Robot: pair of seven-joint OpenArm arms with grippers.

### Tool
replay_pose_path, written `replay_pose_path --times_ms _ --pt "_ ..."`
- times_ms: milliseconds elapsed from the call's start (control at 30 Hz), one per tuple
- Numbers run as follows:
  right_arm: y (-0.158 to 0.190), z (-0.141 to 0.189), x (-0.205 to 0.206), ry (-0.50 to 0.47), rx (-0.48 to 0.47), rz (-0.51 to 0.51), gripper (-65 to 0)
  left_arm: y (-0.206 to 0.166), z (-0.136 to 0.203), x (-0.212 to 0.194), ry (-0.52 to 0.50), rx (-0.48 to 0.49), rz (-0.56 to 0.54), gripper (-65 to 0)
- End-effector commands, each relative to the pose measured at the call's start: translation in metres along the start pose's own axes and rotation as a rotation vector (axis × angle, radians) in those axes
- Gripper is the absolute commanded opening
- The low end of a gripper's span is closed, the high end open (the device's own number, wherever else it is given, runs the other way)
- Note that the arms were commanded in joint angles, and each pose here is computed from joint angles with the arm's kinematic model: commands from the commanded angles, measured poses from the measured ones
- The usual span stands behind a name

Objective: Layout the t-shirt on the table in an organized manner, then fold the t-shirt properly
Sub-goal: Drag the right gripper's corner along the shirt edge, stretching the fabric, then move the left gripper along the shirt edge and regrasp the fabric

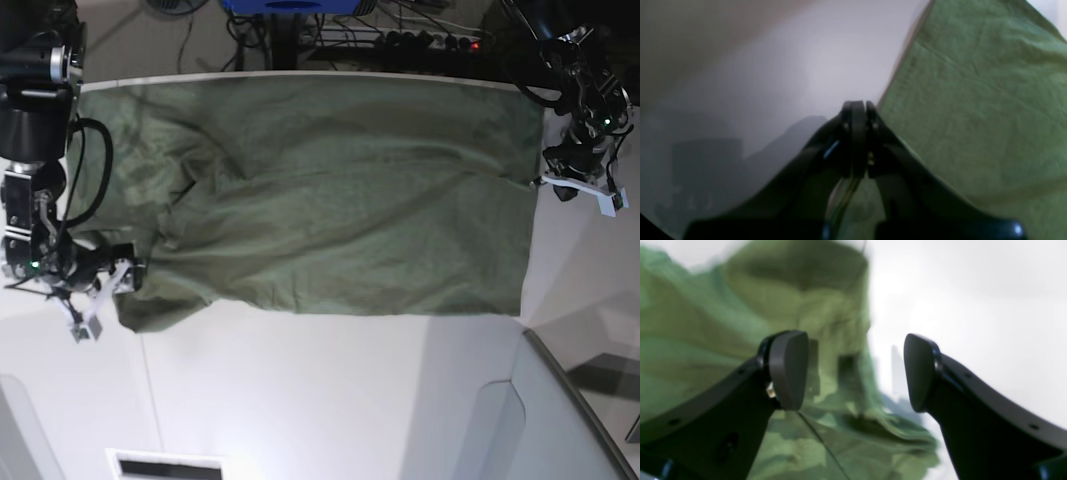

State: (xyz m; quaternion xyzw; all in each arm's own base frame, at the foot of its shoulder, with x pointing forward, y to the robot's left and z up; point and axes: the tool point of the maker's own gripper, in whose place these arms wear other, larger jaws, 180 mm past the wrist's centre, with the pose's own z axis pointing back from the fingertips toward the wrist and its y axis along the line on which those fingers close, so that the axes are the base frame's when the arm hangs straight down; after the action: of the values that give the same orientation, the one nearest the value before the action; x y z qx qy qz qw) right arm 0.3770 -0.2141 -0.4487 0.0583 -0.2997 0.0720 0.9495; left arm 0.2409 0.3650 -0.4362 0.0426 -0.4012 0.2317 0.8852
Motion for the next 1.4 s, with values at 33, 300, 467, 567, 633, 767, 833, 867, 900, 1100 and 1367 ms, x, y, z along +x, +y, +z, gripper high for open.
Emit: replay_pose_path --times_ms 33,300,467,567,633,767,833,867,900,1100,1367 --pt "-0.013 0.001 0.025 -0.069 -0.02 -0.013 -22.8 0.002 0.001 0.021 -0.056 -0.001 -0.006 -65.0" --pt "-0.017 -0.009 0.027 -0.104 -0.012 -0.05 -29.3 0.003 0.002 0.019 -0.054 0.0 -0.007 -65.0" --pt "-0.019 -0.006 0.048 -0.137 -0.014 -0.046 -29.4 0.003 0.002 0.019 -0.054 0.0 -0.007 -65.0" --pt "-0.019 -0.007 0.049 -0.135 -0.013 -0.049 -29.4 0.003 0.002 0.019 -0.054 -0.001 -0.006 -65.0" --pt "-0.02 -0.01 0.049 -0.122 -0.009 -0.062 -29.7 0.003 0.002 0.019 -0.055 0.0 -0.005 -65.0" --pt "-0.021 -0.018 0.04 -0.087 0.0 -0.091 -40.7 0.004 0.002 0.019 -0.053 0.001 -0.007 -65.0" --pt "-0.021 -0.018 0.041 -0.103 0.001 -0.094 -46.4 0.003 0.002 0.019 -0.053 0.001 -0.005 -65.0" --pt "-0.021 -0.018 0.042 -0.106 0.001 -0.094 -48.8 0.003 0.002 0.019 -0.053 0.001 -0.005 -65.0" --pt "-0.021 -0.019 0.041 -0.105 0.001 -0.094 -50.9 0.003 0.002 0.019 -0.053 0.001 -0.005 -65.0" --pt "-0.021 -0.019 0.041 -0.104 0.001 -0.095 -64.4 0.003 0.001 0.02 -0.056 0.002 -0.009 -65.0" --pt "-0.02 -0.014 0.046 -0.125 0.0 -0.078 -64.8 0.004 -0.001 0.037 -0.081 0.002 -0.027 -65.0"
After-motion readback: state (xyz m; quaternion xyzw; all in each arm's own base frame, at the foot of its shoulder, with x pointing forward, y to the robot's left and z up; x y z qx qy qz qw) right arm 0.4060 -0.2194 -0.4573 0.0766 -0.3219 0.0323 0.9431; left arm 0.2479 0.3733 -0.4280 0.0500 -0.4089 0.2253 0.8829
